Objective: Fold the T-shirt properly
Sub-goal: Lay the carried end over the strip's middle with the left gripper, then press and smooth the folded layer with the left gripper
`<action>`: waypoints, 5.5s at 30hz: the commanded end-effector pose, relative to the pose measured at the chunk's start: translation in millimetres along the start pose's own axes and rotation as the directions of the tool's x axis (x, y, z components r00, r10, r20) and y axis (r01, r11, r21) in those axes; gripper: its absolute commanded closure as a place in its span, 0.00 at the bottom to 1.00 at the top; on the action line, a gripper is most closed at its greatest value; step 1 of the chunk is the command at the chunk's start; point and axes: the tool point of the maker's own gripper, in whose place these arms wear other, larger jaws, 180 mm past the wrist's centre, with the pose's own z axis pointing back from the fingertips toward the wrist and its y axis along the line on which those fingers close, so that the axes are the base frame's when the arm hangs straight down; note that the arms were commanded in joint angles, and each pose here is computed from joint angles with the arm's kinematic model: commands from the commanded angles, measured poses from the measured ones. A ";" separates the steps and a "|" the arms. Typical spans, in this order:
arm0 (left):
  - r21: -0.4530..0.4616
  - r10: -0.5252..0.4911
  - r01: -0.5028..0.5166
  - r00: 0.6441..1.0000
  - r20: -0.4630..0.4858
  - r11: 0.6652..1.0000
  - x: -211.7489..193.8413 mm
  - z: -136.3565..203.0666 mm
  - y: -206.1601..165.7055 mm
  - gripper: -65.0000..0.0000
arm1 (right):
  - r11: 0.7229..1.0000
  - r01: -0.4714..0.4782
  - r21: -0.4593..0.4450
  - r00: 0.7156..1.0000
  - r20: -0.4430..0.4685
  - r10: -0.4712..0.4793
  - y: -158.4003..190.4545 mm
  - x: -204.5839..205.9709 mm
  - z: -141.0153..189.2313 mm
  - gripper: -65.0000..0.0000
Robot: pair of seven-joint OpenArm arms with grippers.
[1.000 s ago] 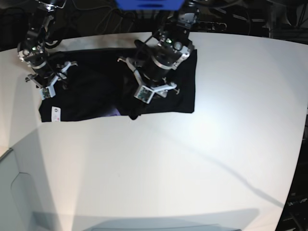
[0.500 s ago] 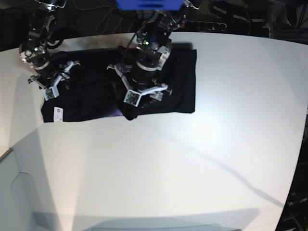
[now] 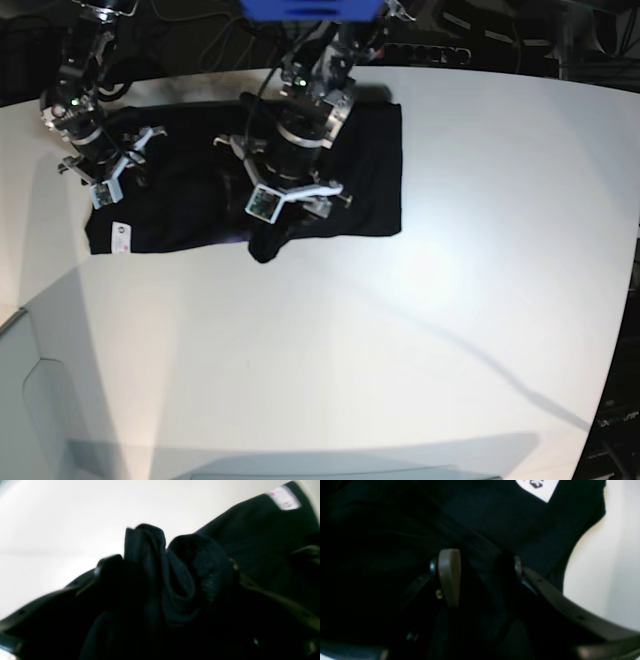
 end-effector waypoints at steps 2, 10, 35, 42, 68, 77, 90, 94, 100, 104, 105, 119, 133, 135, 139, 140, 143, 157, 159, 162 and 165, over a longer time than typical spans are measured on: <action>-0.059 0.095 -0.092 0.994 0.045 0.994 15.2 4.9 -13.9 0.30 | 1.000 -0.015 -0.002 1.000 0.010 0.015 -1.3 4.7 2.3 0.58; -0.233 0.402 -0.404 0.914 -0.059 0.884 5.1 4.7 -12.2 0.29 | 1.000 -0.015 -0.001 1.000 0.009 0.015 -1.1 4.0 2.4 0.58; -0.300 0.447 -0.456 0.888 -0.102 0.838 13.5 -13.3 -8.8 0.19 | 1.000 -0.015 0.000 1.000 0.010 0.015 -0.3 4.7 2.0 0.58; -0.271 0.362 -0.390 0.920 -0.148 0.880 -3.6 -35.8 -31.9 0.19 | 0.999 -0.028 0.023 1.000 0.009 0.028 7.9 5.8 -0.7 0.58; -0.324 0.249 -0.290 0.955 -0.162 0.901 -2.7 -51.0 -51.8 1.00 | 0.999 -0.029 0.021 0.999 0.017 0.029 6.9 9.4 -1.8 0.58; -0.288 0.297 -0.326 0.944 -0.141 0.900 5.6 -55.6 -33.6 1.00 | 0.999 -0.030 0.020 0.999 0.017 0.030 6.4 9.4 -1.7 0.58; -0.315 0.301 -0.324 0.946 -0.121 0.892 18.5 -50.4 -43.4 0.50 | 0.999 -0.033 0.021 0.999 0.018 0.032 6.2 10.2 -1.9 0.58; -0.388 0.218 -0.248 0.969 -0.118 0.888 17.5 -39.2 -72.1 0.42 | 0.999 -0.033 0.021 0.999 0.018 0.032 6.2 10.2 -1.9 0.58; -0.374 0.191 -0.231 0.971 -0.141 0.898 10.4 -51.2 -69.7 0.42 | 0.999 -0.032 0.021 0.999 0.016 0.031 6.3 9.7 -2.0 0.58; -0.370 0.188 -0.230 0.971 -0.147 0.900 8.5 -52.3 -69.0 0.42 | 0.999 -0.030 0.022 0.999 0.016 0.030 6.2 9.5 -2.6 0.58; -0.359 0.195 -0.237 0.969 -0.149 0.903 8.1 -53.1 -66.9 0.42 | 0.999 -0.032 0.021 0.999 0.021 0.032 6.0 12.3 -3.3 0.58; -0.223 0.252 -0.303 0.940 -0.230 0.927 -3.2 -61.5 -45.8 0.42 | 0.990 -0.142 0.024 0.990 -0.007 0.142 17.5 20.2 -14.6 0.58; -0.192 0.230 -0.302 0.918 -0.323 0.934 -29.7 -64.5 -43.5 0.96 | 0.990 -0.141 0.012 0.990 0.007 0.141 12.8 28.4 -16.2 0.58; -0.189 0.227 -0.303 0.912 -0.341 0.934 -32.4 -63.6 -42.8 1.00 | 0.990 -0.142 0.008 0.990 0.007 0.142 11.0 30.3 -16.4 0.58; -0.190 0.241 -0.309 0.919 -0.314 0.932 -21.6 -61.3 -40.4 1.00 | 0.989 -0.145 0.005 0.989 0.009 0.145 9.6 31.7 -16.3 0.58; -0.180 0.253 -0.316 0.919 -0.302 0.932 -17.9 -60.6 -37.6 1.00 | 0.989 -0.145 0.005 0.989 0.009 0.145 9.6 31.7 -16.3 0.58; -0.157 0.299 -0.346 0.918 -0.259 0.925 -0.5 -57.9 -30.8 1.00 | 0.989 -0.146 0.004 0.989 0.011 0.146 9.4 32.4 -16.4 0.58; -0.122 0.373 -0.397 0.909 -0.185 0.909 30.1 -57.0 -2.1 0.98 | 0.989 -0.149 0.009 0.989 0.013 0.149 11.5 33.0 -17.0 0.58; -0.115 0.363 -0.398 0.900 -0.242 0.910 18.9 -56.1 -4.8 0.90 | 0.989 -0.149 0.009 0.989 0.013 0.149 11.5 33.0 -17.0 0.58; -0.068 0.399 -0.429 0.880 -0.257 0.901 14.5 -55.1 0.6 0.66 | 0.989 -0.149 0.009 0.989 0.013 0.149 11.5 33.0 -17.0 0.58; -0.032 0.422 -0.446 0.866 -0.269 0.895 10.4 -57.0 5.8 0.44 | 0.989 -0.149 0.009 0.989 0.013 0.149 11.5 33.0 -17.0 0.58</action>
